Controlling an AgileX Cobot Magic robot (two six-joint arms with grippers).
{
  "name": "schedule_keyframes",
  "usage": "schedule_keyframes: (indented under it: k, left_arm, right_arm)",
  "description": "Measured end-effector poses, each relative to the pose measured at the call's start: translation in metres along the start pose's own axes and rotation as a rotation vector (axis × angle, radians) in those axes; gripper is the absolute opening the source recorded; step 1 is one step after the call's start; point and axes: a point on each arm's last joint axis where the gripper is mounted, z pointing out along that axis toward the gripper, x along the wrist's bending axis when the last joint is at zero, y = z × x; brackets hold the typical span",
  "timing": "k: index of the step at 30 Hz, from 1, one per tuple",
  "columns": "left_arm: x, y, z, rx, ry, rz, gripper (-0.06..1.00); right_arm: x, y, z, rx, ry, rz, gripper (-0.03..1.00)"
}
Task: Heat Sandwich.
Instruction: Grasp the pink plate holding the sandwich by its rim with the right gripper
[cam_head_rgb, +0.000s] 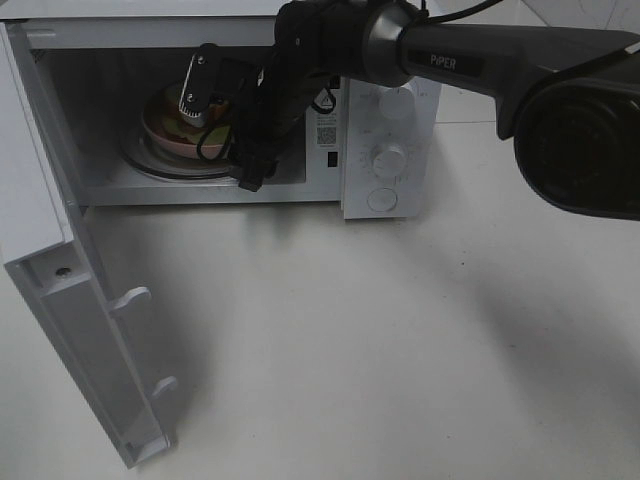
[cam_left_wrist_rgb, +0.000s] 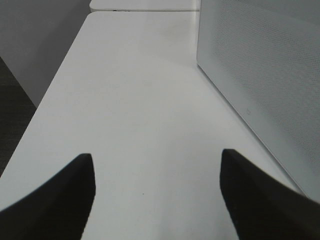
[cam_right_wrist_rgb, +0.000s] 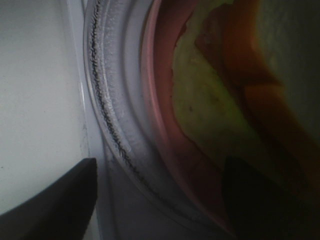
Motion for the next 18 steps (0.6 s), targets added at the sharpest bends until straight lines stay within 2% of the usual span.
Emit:
schedule_keyframes:
  k: [18]
  left_arm:
    - [0.000, 0.000, 0.000, 0.000, 0.000, 0.000, 0.67]
  right_arm:
    - [-0.003, -0.014, 0.010, 0.010, -0.009, 0.020, 0.69]
